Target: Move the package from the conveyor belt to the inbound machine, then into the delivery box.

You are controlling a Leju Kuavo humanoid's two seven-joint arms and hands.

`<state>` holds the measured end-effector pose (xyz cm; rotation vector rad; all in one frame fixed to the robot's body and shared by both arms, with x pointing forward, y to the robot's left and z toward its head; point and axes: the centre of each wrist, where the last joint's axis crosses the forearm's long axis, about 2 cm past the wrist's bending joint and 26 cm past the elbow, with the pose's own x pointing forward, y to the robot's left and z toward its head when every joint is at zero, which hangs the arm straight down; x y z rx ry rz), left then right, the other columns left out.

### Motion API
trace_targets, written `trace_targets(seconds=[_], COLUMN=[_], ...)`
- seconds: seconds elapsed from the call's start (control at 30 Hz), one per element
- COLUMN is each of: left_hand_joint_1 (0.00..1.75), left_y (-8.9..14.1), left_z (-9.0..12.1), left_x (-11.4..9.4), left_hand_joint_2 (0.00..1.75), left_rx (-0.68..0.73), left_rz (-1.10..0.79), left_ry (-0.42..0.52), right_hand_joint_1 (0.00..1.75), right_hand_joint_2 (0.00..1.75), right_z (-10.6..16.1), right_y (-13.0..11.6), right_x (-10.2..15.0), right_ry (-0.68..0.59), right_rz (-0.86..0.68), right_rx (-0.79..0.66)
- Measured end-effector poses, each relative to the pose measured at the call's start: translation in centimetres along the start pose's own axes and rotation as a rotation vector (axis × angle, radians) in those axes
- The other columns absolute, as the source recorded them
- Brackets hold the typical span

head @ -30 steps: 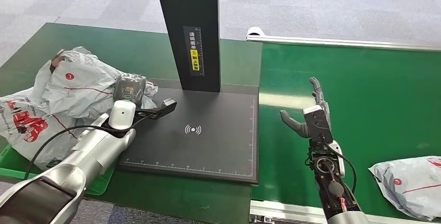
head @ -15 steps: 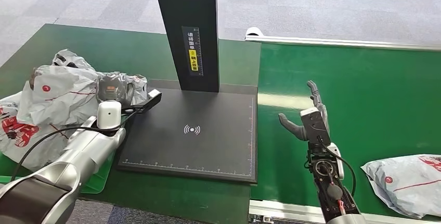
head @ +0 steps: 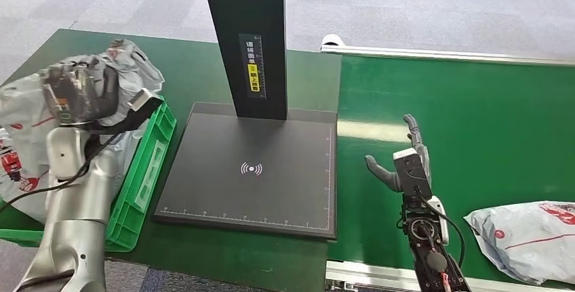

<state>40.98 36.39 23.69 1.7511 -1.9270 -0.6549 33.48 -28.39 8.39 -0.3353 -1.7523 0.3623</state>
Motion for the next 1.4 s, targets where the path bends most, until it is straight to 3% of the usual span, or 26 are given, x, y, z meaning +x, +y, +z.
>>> trace_targets(seconds=[0.07, 0.17, 0.27, 0.33, 0.47, 0.63, 1.03, 1.17, 1.27, 1.4], left_hand_joint_1=[1.75, 1.75, 1.75, 1.75, 1.75, 1.75, 1.75, 0.0, 0.0, 0.0], left_y=[1.3, 1.5, -0.8, -2.4, -4.6, -6.0, -6.5, -6.5, -6.3, -5.2], left_z=[0.3, 2.1, 3.3, 4.0, 6.3, 8.2, 8.6, 8.6, 8.8, 8.6], left_x=[-1.9, -3.5, -2.7, -1.4, -0.3, -1.6, -2.9, -3.1, -3.2, -3.4], left_hand_joint_2=[1.75, 1.75, 1.75, 1.75, 1.75, 1.75, 1.75, 1.75, 1.75, 1.75], left_rx=[0.07, 0.017, -0.18, -0.336, -0.587, -0.822, -0.915, -0.882, -0.716, -0.48], left_rz=[-0.03, -0.11, -0.119, -0.139, -0.163, -0.182, -0.19, -0.201, -0.222, -0.166], left_ry=[0.037, 0.275, 0.62, 0.709, 0.62, 0.605, 0.615, 0.616, 0.591, 0.481], right_hand_joint_1=[0.0, 0.0, 0.0, 0.0, 0.0, 0.0, 0.0, 0.0, 0.0, 0.0], right_hand_joint_2=[1.75, 1.75, 1.75, 1.75, 1.75, 1.75, 1.75, 1.75, 1.75, 1.75], right_z=[0.4, 0.7, 0.7, 0.7, 0.7, 1.0, 1.4, 1.5, 1.6, 1.7], right_y=[0.1, 0.0, -0.3, -0.4, -0.4, -0.5, -0.5, -0.5, -0.4, -0.3], right_x=[-0.1, -0.2, 0.0, 0.1, 0.4, 0.5, 0.5, 0.5, 0.6, 0.8], right_ry=[0.003, 0.005, 0.003, -0.002, -0.012, -0.015, -0.014, -0.011, -0.009, -0.008], right_rz=[-0.002, -0.001, 0.007, 0.014, 0.025, 0.019, 0.011, 0.015, 0.019, 0.016], right_rx=[-0.005, -0.015, -0.016, -0.005, 0.011, 0.006, -0.009, -0.009, -0.007, -0.009])
